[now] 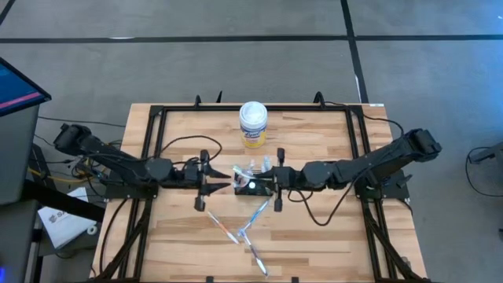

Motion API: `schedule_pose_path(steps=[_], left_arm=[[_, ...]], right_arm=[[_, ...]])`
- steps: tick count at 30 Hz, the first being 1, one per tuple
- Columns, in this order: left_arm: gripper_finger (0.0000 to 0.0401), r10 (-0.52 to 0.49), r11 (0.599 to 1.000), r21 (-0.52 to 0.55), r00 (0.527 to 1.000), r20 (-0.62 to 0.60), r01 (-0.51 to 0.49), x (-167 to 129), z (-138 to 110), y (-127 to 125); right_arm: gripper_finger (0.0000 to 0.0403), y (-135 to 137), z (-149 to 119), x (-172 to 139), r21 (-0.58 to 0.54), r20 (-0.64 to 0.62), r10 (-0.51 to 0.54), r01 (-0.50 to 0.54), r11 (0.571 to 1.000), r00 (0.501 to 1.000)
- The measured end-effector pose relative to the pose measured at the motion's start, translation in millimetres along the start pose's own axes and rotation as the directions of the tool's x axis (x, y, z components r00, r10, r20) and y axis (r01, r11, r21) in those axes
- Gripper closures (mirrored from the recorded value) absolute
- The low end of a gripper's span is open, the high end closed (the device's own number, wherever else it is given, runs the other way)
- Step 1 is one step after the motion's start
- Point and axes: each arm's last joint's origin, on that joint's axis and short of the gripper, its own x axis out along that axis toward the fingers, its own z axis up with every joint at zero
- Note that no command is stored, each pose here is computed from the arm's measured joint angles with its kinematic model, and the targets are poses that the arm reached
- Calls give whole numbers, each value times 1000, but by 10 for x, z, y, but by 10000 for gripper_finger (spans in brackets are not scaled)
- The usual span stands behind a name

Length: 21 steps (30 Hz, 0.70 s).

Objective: Pick & Place toothbrushing station
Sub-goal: Put the green toothbrush into the black mesh organizer

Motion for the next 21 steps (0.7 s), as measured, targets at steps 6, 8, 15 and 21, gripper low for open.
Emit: schedule_pose_path(steps=[6,8,15,21], left_arm=[[313,15,999,33,997,80,-18,126,-40,-2],[313,22,999,41,992,121,-27,140,-14,8],[312,46,998,30,982,185,-53,220,-29,82],[312,18,999,38,980,197,-26,236,-25,134]], right_arm=[[394,-26,-6,13,4,-2,24,-24,1000,1000],[394,-26,2,13,6,7,23,-23,1000,1000],[393,-46,-67,102,8,19,27,-27,1000,999],[392,-101,-135,211,16,37,25,-25,1000,999]])
